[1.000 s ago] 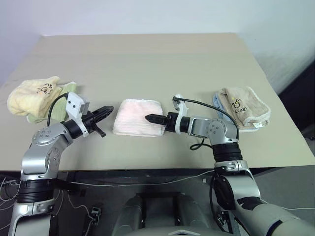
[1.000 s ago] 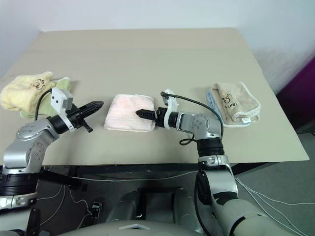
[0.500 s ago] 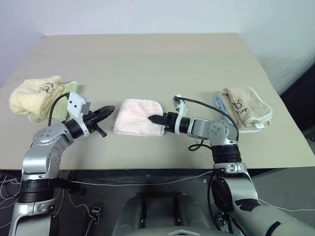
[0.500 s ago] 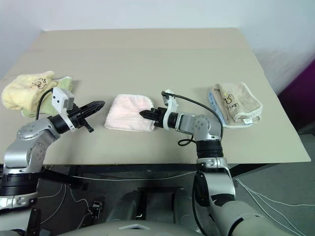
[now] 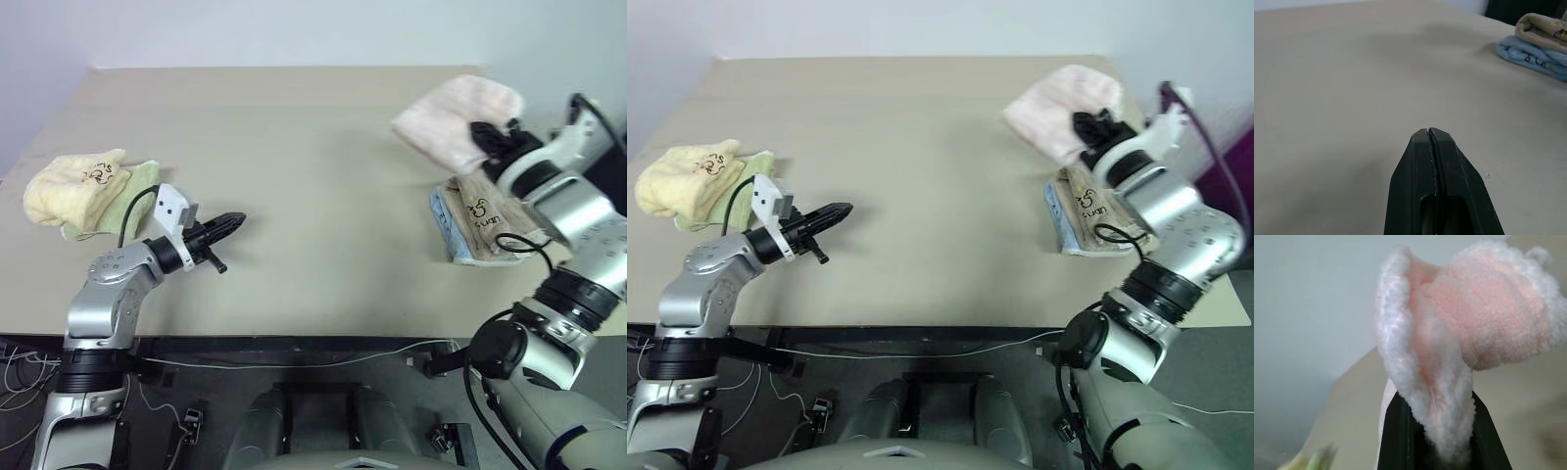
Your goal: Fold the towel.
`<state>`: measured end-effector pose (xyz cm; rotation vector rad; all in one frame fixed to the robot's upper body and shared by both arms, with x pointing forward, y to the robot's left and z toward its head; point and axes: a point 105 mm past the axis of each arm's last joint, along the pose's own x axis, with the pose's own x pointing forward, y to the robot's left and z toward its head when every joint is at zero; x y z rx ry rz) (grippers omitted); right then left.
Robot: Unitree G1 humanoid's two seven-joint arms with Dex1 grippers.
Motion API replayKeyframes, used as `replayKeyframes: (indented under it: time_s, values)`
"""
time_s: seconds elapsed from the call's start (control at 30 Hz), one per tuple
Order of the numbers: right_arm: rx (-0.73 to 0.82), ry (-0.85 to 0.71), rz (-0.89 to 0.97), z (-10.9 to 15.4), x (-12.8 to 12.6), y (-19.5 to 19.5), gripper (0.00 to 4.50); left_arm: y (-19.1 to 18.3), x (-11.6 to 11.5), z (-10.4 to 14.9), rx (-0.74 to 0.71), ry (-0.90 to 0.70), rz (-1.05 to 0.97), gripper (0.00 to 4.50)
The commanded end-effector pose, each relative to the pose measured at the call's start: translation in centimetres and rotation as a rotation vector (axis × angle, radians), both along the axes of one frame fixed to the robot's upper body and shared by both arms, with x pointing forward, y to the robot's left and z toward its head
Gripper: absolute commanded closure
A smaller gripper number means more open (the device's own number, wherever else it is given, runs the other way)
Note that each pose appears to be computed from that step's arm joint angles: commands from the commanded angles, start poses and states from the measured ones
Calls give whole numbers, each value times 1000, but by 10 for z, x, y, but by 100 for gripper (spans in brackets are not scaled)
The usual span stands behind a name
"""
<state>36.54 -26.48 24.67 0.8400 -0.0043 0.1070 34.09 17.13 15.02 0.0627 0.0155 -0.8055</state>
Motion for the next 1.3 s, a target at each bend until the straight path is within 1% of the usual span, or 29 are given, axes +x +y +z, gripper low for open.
replayKeyframes:
  time_s: [0.03,0.13,0.23,0.33,0.5,0.6,0.77,0.87,0.9,0.97,1.03,1.17,1.23,1.3]
  values:
    - [45,70,-68,-13,-17,-15,447,-7,4,9,4,-47,-33,450]
    - [99,204,-128,-48,-27,-19,447,-16,9,8,1,-48,-63,450]
    - [121,267,-174,-64,-35,-18,447,-21,11,8,-3,-53,-81,450]
    - [125,290,-202,-67,-40,-19,447,-25,11,8,-7,-53,-91,450]
    - [134,291,-244,-67,-43,-24,447,-30,11,5,-11,-51,-104,450]
    - [140,264,-233,-62,-44,-23,367,-32,11,4,-15,-49,-108,450]
    - [139,219,-243,-52,-49,-25,192,-36,10,0,-21,-40,-121,450]
    - [140,180,-260,-44,-53,-28,103,-39,9,-1,-24,-31,-133,450]
    - [136,163,-275,-40,-54,-30,62,-39,9,-2,-25,-29,-137,450]
    - [105,135,-326,-32,-58,-38,2,-41,9,-3,-26,-25,-145,450]
    - [36,113,-391,-24,-64,-46,2,-41,9,-3,-26,-21,-152,450]
    - [53,79,-450,-15,-74,-52,2,-42,12,-4,-29,-15,-162,450]
    - [27,64,-480,-10,-81,-55,2,-42,15,-4,-30,-13,-161,450]
    - [-13,25,-462,-1,-83,-50,2,-39,21,-1,-40,-27,-132,450]
